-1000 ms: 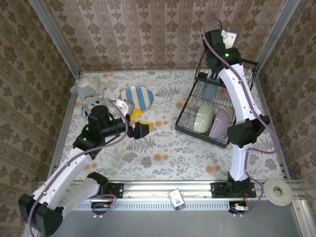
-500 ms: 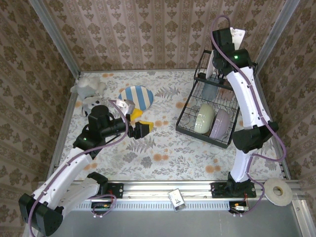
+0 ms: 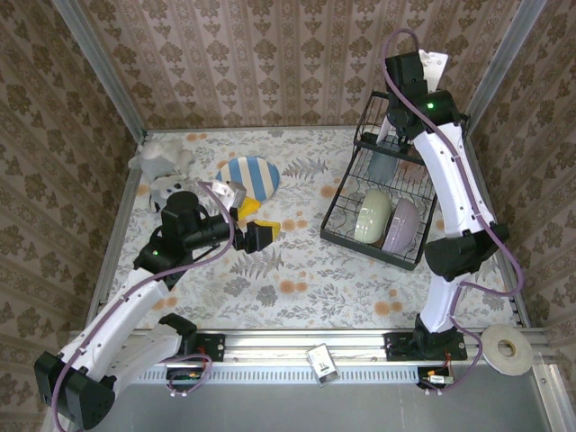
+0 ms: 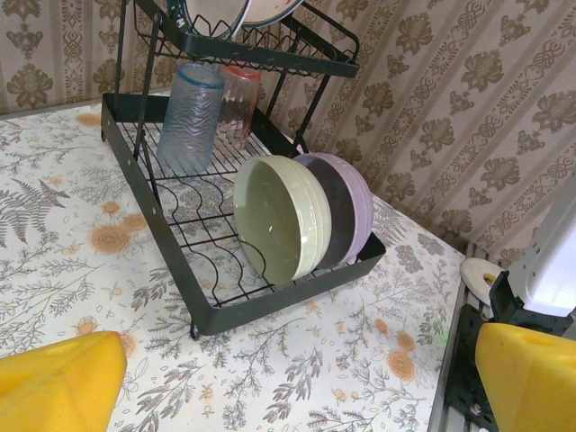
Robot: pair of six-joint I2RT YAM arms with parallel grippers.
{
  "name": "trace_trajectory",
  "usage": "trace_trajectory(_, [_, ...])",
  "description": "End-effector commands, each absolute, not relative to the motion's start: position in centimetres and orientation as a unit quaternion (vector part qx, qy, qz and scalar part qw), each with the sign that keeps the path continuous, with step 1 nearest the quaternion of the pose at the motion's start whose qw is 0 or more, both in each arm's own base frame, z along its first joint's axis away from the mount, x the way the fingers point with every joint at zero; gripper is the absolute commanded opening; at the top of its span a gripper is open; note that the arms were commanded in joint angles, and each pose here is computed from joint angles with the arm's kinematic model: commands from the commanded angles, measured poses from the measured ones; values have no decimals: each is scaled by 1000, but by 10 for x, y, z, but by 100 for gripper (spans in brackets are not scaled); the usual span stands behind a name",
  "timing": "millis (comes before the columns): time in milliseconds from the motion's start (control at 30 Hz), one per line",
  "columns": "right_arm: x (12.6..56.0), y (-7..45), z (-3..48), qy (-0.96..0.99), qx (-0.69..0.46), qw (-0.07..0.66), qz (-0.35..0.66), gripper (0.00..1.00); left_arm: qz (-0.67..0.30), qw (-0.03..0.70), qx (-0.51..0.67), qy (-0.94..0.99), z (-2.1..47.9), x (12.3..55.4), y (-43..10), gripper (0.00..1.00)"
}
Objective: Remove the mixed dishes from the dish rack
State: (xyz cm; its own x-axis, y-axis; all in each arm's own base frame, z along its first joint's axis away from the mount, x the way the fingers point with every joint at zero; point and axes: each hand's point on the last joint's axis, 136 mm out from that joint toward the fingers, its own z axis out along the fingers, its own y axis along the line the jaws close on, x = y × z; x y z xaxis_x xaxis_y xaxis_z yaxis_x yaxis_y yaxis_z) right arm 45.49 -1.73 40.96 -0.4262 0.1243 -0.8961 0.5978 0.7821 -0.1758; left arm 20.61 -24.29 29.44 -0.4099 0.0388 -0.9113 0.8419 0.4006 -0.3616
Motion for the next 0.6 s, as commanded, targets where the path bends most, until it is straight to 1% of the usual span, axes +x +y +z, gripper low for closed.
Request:
trace_trajectory(0, [435,-32,447,770,249,523,-269,0,-449,452,320,701,294,206,-245,100])
trace_trajectory(367, [409,-51,459,758,261,527,-283,0,-447,453,319,702,295,207,-244,100])
trace_trajectory(567, [379,-55,469,756,258,539,-266,0,-445,453,317,704,294,208,-244,100])
